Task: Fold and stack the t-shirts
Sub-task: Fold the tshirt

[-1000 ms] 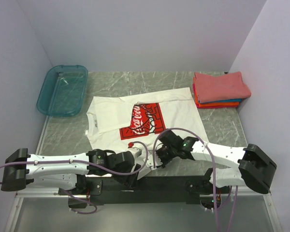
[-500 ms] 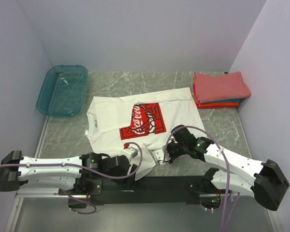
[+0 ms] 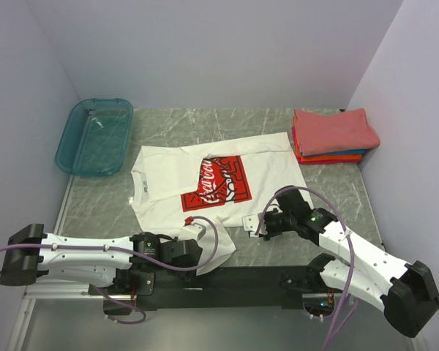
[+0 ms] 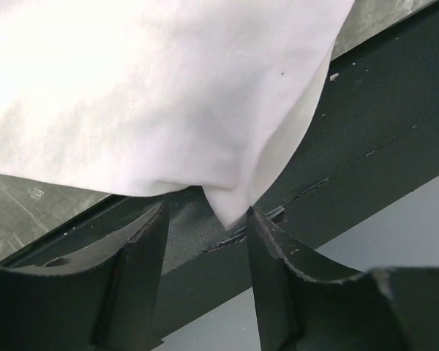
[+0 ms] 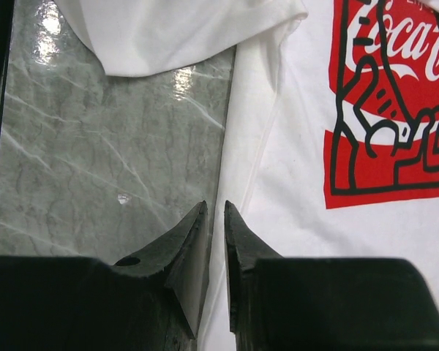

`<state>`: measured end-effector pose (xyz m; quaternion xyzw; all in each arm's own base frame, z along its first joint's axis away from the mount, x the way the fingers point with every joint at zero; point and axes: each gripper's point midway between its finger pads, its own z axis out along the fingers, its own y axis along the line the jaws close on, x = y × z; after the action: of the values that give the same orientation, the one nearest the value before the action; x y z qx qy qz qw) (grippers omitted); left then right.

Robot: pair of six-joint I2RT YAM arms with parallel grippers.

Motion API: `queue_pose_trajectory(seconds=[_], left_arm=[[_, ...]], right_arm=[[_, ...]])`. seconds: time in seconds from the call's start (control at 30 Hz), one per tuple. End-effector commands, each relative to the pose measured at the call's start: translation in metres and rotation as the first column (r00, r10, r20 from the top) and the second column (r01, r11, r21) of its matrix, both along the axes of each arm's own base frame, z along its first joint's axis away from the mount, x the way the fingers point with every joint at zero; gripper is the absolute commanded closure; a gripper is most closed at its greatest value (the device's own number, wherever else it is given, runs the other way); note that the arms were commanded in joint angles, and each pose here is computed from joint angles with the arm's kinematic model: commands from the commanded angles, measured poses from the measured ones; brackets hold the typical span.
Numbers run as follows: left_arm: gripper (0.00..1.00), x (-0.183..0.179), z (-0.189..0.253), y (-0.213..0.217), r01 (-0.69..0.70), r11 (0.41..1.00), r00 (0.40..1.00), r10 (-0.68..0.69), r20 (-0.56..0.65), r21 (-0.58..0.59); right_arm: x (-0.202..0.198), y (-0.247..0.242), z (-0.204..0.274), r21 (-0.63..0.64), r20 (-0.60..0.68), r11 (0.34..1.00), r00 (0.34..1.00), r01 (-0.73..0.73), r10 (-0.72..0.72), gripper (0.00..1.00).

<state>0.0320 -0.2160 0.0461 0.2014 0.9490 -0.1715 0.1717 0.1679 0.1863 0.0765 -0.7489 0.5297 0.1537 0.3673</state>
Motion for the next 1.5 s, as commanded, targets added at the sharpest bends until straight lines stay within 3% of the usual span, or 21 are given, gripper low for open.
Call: queue_pose_trajectory(seconds=[0.0, 0.23, 0.47, 0.77, 1.1, 1.3, 1.47], left_arm=[[0.48, 0.002, 0.016, -0.019, 0.027, 0.998, 0.999, -0.025, 0.026, -0.065], [0.46, -0.011, 0.015, -0.032, 0.139, 0.990, 0.990, -0.139, 0.010, -0.038], [0.47, -0.014, -0.002, -0.015, 0.128, 0.973, 0.990, -0.138, 0.037, 0.194], [0.48, -0.008, -0.010, -0.008, 0.102, 0.914, 0.977, -0.167, 0.132, 0.393], [0.55, -0.008, -0.010, -0.017, 0.116, 0.886, 0.957, -0.221, 0.187, 0.450], [0.63, -0.010, -0.012, -0.023, 0.135, 0.881, 0.952, -0.243, 0.188, 0.454], [0.87, -0.009, -0.009, -0.023, 0.133, 0.875, 0.950, -0.247, 0.192, 0.465]], right_arm=[[0.001, 0.001, 0.009, 0.033, -0.016, 0.999, 1.000, 0.020, -0.020, 0.78], [0.009, -0.001, 0.011, 0.043, -0.021, 0.998, 0.999, 0.047, -0.046, 0.78], [0.013, -0.004, 0.012, 0.054, -0.040, 0.996, 0.997, 0.065, -0.063, 0.78], [0.016, -0.008, 0.014, 0.061, -0.047, 0.995, 0.996, 0.085, -0.082, 0.78], [0.021, -0.014, 0.019, 0.080, -0.061, 0.991, 0.992, 0.111, -0.106, 0.78], [0.024, -0.016, 0.022, 0.092, -0.066, 0.988, 0.991, 0.122, -0.116, 0.78], [0.024, -0.019, 0.022, 0.089, -0.066, 0.988, 0.990, 0.129, -0.123, 0.78]])
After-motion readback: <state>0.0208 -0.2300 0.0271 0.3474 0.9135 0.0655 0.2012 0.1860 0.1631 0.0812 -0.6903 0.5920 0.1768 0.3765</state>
